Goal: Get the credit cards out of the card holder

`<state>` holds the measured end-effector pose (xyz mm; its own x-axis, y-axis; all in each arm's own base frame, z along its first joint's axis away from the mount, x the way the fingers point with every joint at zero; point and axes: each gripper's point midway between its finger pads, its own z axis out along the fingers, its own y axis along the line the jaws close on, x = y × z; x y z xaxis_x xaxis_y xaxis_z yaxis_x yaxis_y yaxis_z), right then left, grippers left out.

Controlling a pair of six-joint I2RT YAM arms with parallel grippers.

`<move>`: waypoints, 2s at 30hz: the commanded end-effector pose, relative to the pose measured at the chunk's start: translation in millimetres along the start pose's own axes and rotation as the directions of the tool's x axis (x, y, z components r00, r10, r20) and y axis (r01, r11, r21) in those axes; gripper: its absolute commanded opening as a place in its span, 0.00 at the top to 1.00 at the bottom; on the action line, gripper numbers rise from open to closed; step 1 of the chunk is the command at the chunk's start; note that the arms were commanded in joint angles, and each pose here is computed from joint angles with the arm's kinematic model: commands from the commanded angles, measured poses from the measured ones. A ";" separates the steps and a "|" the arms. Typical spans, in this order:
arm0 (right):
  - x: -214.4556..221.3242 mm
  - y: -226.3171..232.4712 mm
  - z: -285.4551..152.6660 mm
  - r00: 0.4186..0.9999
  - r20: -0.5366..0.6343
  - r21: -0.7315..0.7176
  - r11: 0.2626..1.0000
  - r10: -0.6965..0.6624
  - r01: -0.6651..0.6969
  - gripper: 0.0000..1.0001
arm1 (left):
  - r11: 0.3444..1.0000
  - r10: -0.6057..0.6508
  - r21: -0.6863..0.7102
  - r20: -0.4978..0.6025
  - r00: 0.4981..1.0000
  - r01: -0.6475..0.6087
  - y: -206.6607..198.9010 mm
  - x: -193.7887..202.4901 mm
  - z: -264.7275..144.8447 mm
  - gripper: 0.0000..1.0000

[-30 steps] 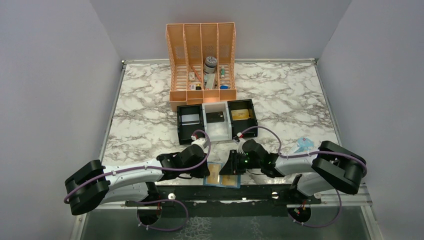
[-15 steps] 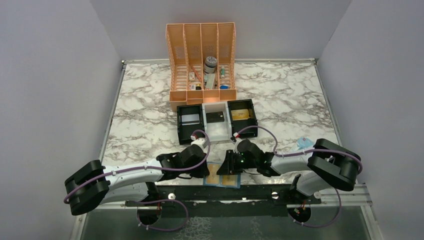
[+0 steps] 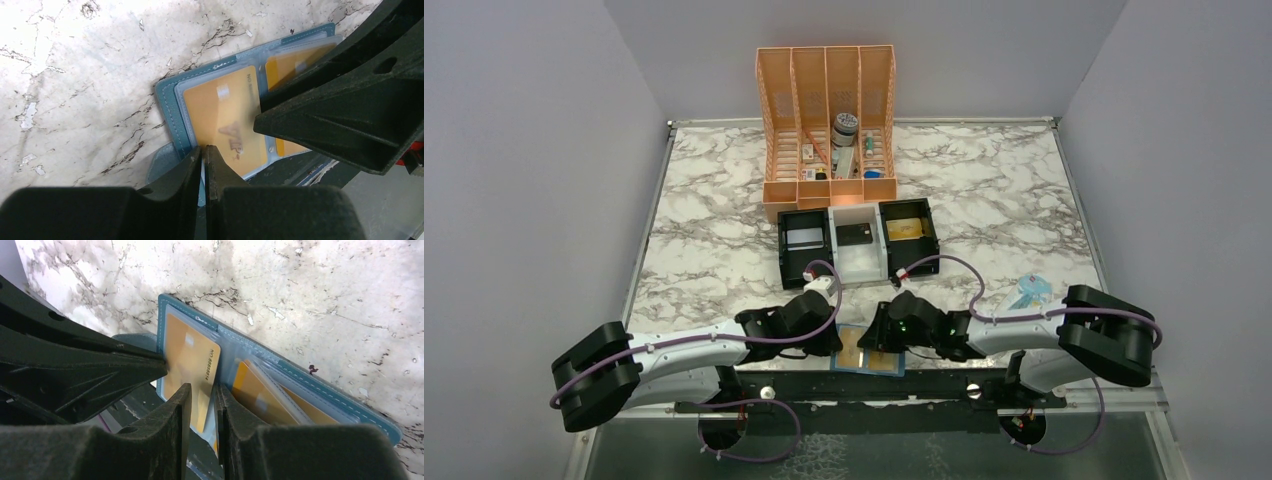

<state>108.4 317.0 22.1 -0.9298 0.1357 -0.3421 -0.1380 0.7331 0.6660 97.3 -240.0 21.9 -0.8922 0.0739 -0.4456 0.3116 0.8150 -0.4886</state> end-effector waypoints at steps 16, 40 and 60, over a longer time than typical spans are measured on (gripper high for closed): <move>13.2 -6.4 5.9 0.998 0.062 0.039 0.999 0.028 -0.030 0.90 | 0.993 0.013 -0.115 -0.035 0.999 -0.017 31.4 15.9 3.7 0.89; 2.2 -4.0 -46.2 0.992 0.043 -0.108 0.987 -0.115 0.119 0.99 | 0.990 -0.006 -0.138 -0.008 1.000 0.005 38.3 15.1 9.0 0.92; -1.4 -28.4 -35.8 0.994 0.023 -0.086 0.991 -0.105 0.107 0.99 | 0.979 0.032 0.201 0.077 0.997 -0.047 -56.3 -18.0 -5.3 0.57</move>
<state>100.4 271.5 27.9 -0.9040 0.0714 -0.4215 -0.2583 0.6943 0.6717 103.7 -265.6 58.1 -0.8530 0.0097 -0.5218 0.3654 0.7249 -0.5839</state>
